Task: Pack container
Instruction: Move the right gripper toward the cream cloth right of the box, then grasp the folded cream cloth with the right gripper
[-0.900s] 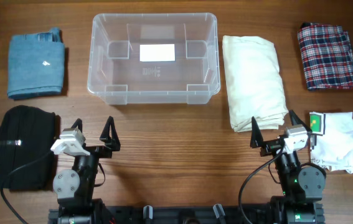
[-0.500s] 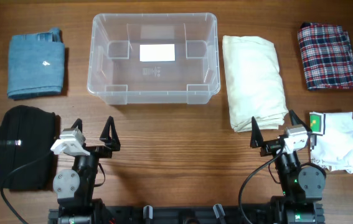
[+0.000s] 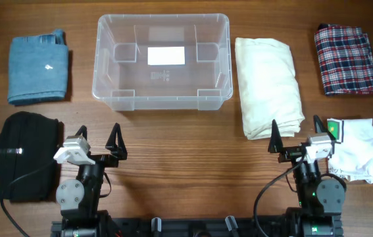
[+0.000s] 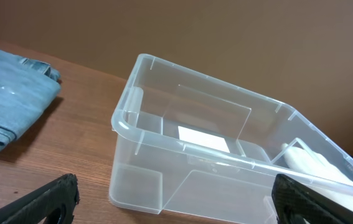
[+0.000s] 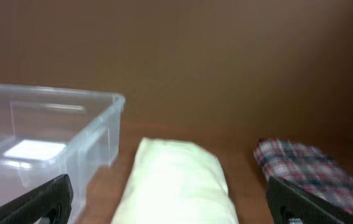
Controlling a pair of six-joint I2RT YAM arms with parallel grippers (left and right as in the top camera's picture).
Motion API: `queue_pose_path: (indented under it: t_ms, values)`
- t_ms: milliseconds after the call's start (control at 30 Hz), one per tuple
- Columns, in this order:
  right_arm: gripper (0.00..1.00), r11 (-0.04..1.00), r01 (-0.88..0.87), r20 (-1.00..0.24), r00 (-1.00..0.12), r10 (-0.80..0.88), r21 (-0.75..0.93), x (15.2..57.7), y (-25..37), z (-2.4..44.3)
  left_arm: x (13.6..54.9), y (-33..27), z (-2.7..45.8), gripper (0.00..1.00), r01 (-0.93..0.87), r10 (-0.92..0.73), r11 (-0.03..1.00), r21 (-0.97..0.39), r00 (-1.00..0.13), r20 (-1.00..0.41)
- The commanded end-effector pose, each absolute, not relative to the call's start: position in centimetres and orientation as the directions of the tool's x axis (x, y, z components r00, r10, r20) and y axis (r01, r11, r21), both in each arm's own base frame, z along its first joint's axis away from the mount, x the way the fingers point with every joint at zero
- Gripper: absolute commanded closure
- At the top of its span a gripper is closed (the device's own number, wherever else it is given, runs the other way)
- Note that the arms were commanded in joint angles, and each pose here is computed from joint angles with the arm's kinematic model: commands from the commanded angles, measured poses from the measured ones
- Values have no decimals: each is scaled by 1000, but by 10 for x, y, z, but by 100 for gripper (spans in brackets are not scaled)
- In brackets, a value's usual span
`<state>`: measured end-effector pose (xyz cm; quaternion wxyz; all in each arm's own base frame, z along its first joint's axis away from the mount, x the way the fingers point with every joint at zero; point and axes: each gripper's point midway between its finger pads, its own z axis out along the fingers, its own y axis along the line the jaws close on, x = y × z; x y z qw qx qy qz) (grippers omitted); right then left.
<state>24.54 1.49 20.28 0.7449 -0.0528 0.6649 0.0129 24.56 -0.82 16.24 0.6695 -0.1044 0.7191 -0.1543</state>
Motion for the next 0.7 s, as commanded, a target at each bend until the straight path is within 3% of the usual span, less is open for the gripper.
queue_pose_path:
  t_ms: [0, 67, 233, 300, 400, 500, 667]
  values:
    - [0, 984, -162, -970, 240, -28, -68, 234, 29, 256, 246, -9, 160, 0, 55, -356, 931, -361, -86, -931]
    - [0, 986, -154, -972, 232, -31, -69, 237, 26, 281, 246, -9, 160, 0, 55, -356, 931, -361, -86, -931]
    - [0, 968, -249, -1000, 19, -26, -29, 309, 27, 350, 246, -9, 160, 0, 55, -356, 931, -361, -86, -931]
    - [0, 951, -305, -984, -178, 6, 61, 364, 16, 360, 246, -9, 160, 0, 55, -356, 931, -361, -86, -931]
    - [0, 925, -368, -922, -383, -53, 99, 415, 3, 331, 246, -9, 160, 0, 55, -356, 931, -361, -86, -931]
    - [0, 927, -303, -812, -583, 1, 219, 451, -11, 258, 246, -9, 160, 0, 55, -356, 931, -361, -86, -931]
    - [1, 927, -234, -656, -754, 18, 294, 458, -38, 163, 246, -9, 160, 0, 55, -356, 931, -361, -86, -931]
